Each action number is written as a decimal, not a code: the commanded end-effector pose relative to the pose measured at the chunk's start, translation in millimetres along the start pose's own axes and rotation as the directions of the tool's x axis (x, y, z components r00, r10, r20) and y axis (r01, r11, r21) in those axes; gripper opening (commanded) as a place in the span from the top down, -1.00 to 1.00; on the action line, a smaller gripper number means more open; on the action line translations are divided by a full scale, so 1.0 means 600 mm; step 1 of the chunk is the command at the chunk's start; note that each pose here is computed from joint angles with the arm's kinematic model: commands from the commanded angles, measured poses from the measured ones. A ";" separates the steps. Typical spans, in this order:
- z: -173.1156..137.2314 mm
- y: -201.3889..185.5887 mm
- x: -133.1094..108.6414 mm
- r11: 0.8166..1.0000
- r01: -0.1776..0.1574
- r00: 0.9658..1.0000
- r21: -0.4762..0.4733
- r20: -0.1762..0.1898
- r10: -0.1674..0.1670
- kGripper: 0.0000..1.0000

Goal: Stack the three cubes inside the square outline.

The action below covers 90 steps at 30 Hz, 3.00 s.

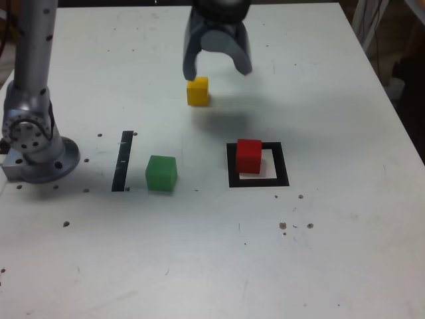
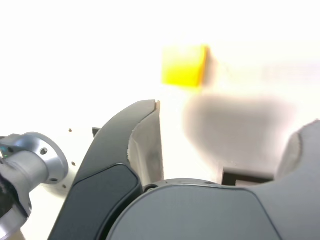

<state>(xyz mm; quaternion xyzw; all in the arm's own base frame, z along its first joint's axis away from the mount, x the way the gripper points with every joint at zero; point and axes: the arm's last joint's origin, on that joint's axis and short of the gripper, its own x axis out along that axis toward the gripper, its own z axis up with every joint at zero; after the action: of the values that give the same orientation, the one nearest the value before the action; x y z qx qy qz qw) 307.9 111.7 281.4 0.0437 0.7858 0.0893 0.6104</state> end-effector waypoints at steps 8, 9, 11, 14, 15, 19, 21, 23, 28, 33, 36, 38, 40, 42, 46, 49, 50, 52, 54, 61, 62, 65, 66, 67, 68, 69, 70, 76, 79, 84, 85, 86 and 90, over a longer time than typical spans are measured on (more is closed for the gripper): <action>-0.024 0.046 0.069 0.998 0.060 0.995 -0.007 -0.074 -0.061 -0.98; -0.024 0.050 0.083 0.996 0.085 0.993 -0.007 -0.081 -0.085 -0.98; -0.024 0.055 0.098 0.993 0.115 0.991 -0.004 -0.075 -0.115 -0.98; -0.021 0.055 0.107 0.992 0.124 0.991 0.015 -0.048 -0.124 -0.96; -0.019 0.055 0.109 0.993 0.120 0.992 0.022 -0.039 -0.119 -0.94; -0.011 0.052 0.123 0.994 0.103 0.994 0.032 -0.026 -0.102 -0.78; -0.007 0.052 0.132 0.995 0.099 0.995 0.032 -0.027 -0.098 -0.67; -0.002 0.052 0.138 0.995 0.090 0.996 0.031 -0.026 -0.089 -0.52; 0.004 0.058 0.141 0.998 0.057 0.998 0.022 -0.013 -0.057 -0.04; 0.008 0.059 0.141 0.998 0.063 0.998 0.022 -0.001 -0.063 0.36; 0.009 0.058 0.140 0.996 0.082 0.997 0.034 0.004 -0.082 0.49; 0.009 0.057 0.140 0.994 0.096 0.995 0.045 0.005 -0.097 0.51; 0.009 0.056 0.140 0.993 0.108 0.994 0.053 0.006 -0.108 0.54; 0.010 0.055 0.139 0.992 0.115 0.993 0.059 0.009 -0.116 0.58; 0.013 0.056 0.139 0.990 0.122 0.992 0.065 0.018 -0.124 0.65; 0.015 0.056 0.139 0.990 0.125 0.992 0.066 0.019 -0.126 0.66; 0.015 0.057 0.138 0.990 0.125 0.992 0.066 0.019 -0.127 0.66; 0.014 0.057 0.135 0.990 0.125 0.992 0.067 0.019 -0.126 0.66; 0.012 0.055 0.127 0.990 0.122 0.992 0.069 0.021 -0.124 0.66; 0.000 0.003 0.026 0.992 0.062 0.995 0.106 0.071 -0.070 0.66; -0.001 -0.012 0.006 0.992 0.051 0.995 0.117 0.083 -0.060 0.66; -0.002 -0.066 -0.051 0.988 0.029 0.992 0.154 0.116 -0.047 0.66; -0.001 -0.082 -0.064 0.986 0.029 0.991 0.162 0.122 -0.049 0.66; -0.001 -0.097 -0.074 0.985 0.034 0.991 0.168 0.126 -0.055 0.66; 0.001 -0.111 -0.082 0.984 0.041 0.990 0.172 0.127 -0.064 0.66; 0.002 -0.124 -0.087 0.984 0.051 0.989 0.173 0.126 -0.074 0.66; 0.005 -0.136 -0.090 0.983 0.062 0.989 0.173 0.123 -0.084 0.66; 0.034 -0.195 -0.068 0.977 0.114 0.990 0.180 0.063 -0.127 0.66; 0.047 -0.217 -0.055 0.975 0.120 0.990 0.187 0.049 -0.131 0.66; 0.052 -0.238 -0.052 0.974 0.114 0.990 0.194 0.063 -0.128 0.66; 0.052 -0.239 -0.052 0.974 0.112 0.990 0.194 0.064 -0.127 0.66; 0.053 -0.239 -0.052 0.975 0.111 0.990 0.195 0.064 -0.126 0.66; 0.057 -0.242 -0.049 0.974 0.112 0.990 0.196 0.060 -0.126 0.66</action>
<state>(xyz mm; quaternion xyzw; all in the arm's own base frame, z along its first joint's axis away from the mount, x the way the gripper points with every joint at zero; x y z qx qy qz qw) 351.9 -32.0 274.9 0.0586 0.7690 -0.0252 0.6361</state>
